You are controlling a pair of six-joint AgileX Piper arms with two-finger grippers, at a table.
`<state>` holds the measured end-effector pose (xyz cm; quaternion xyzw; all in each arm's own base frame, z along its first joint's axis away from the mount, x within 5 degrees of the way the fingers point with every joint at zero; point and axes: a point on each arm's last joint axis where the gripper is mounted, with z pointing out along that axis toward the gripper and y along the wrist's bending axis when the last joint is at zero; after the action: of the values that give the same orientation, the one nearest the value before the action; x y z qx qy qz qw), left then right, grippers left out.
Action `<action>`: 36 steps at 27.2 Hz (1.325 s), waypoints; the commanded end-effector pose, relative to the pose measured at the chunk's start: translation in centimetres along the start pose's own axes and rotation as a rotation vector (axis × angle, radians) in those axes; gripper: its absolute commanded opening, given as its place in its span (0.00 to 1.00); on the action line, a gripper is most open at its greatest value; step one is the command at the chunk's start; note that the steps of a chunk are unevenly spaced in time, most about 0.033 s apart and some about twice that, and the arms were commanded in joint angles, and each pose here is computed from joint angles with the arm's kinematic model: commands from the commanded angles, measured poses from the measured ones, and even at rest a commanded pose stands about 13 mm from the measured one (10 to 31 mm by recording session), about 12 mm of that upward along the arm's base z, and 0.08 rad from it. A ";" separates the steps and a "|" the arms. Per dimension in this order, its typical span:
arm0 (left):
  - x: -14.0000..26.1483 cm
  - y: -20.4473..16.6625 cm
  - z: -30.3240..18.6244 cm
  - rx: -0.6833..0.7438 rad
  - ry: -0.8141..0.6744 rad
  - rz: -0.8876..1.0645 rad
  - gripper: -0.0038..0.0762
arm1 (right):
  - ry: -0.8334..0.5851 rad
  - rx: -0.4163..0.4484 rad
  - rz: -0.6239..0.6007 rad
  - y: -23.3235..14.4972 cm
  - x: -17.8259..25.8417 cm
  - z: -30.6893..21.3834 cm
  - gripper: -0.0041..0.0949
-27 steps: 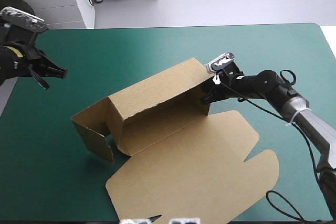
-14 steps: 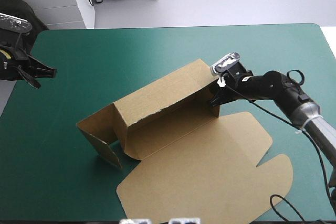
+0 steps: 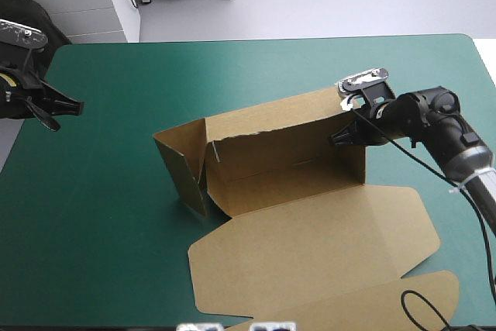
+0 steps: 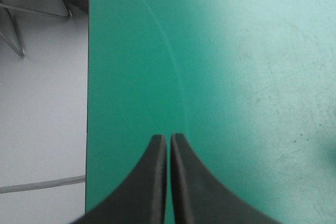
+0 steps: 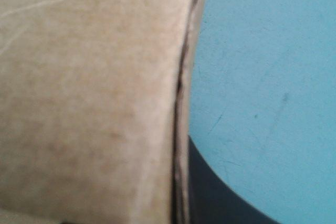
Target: Fold the box
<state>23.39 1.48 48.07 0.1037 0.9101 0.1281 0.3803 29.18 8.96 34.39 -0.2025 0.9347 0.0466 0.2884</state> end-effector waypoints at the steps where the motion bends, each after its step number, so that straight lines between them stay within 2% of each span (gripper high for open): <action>1: -0.4 0.4 -1.9 -0.022 -0.075 -0.012 0.06 | 0.011 0.049 0.021 -0.7 -2.3 -0.3 0.02; 4: -0.4 0.4 -1.9 -0.022 -0.075 -0.012 0.06 | 0.025 0.048 0.055 -1.2 -5.3 2.5 0.02; 9: -0.3 0.4 -1.8 -0.021 -0.074 -0.012 0.06 | 0.093 0.034 0.079 -1.7 -7.7 6.9 0.02; 15: -0.1 0.0 -0.3 -0.007 -0.027 -0.004 0.06 | 0.100 0.033 0.073 -2.0 -8.8 9.2 0.05; 19: 0.4 -0.4 1.2 0.005 0.008 0.005 0.06 | 0.072 0.037 0.068 -2.0 -9.2 9.0 0.21; 23: 0.6 -0.5 1.6 0.006 0.010 0.007 0.06 | 0.063 0.035 0.044 -2.0 -10.0 7.6 0.51; 26: 0.5 -0.5 1.6 0.004 0.001 0.007 0.06 | 0.064 0.036 0.021 -2.0 -10.7 5.9 0.69; 28: 0.5 -0.5 1.6 0.004 0.001 0.007 0.06 | 0.071 0.053 0.010 -2.2 -11.0 4.7 0.73; 36: 0.6 -0.5 1.6 0.006 0.008 0.007 0.06 | 0.026 0.059 0.023 -2.1 -11.2 2.8 0.74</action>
<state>24.85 1.48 44.80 0.1127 0.9288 0.1226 0.3310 41.46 11.96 34.93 -0.1828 0.9531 0.0196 0.2404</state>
